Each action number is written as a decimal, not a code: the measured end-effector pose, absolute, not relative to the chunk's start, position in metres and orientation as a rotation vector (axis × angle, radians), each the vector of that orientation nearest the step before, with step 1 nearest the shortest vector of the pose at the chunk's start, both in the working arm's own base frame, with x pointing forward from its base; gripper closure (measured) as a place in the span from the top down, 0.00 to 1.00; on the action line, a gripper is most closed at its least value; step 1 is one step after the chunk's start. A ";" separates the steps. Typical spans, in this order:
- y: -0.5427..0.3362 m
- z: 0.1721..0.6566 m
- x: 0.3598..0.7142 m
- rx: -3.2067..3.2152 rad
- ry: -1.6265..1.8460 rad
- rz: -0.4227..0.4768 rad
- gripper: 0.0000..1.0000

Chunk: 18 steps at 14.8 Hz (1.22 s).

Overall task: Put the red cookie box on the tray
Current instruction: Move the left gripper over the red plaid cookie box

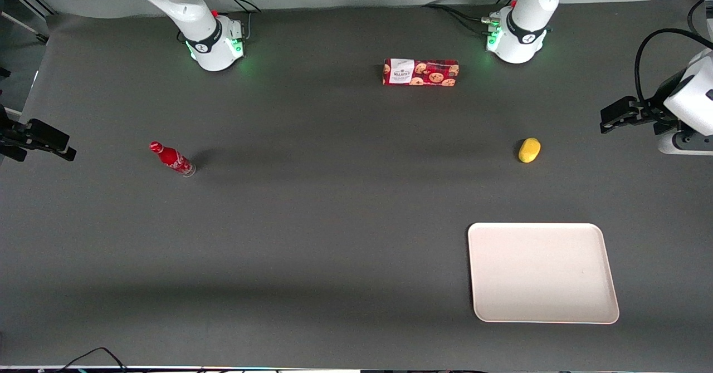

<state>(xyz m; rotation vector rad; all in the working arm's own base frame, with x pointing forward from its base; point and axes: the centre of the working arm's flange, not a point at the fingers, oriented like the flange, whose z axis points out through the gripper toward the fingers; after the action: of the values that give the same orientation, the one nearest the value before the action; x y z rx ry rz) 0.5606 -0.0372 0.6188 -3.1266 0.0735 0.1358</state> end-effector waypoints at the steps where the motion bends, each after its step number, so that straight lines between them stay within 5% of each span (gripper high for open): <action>1: -0.037 0.619 0.561 -3.127 0.073 0.136 1.00; 6: -0.037 0.618 0.560 -3.126 0.064 0.139 1.00; 9: -0.039 0.623 0.545 -3.098 -0.167 0.263 1.00; 14: -0.080 0.649 0.478 -2.973 -0.605 0.445 1.00; 18: -0.130 0.617 0.417 -2.859 -0.892 0.535 1.00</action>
<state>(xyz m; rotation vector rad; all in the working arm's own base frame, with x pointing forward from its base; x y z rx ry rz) 0.4167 -0.1298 0.6172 -2.8589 -0.8919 0.5349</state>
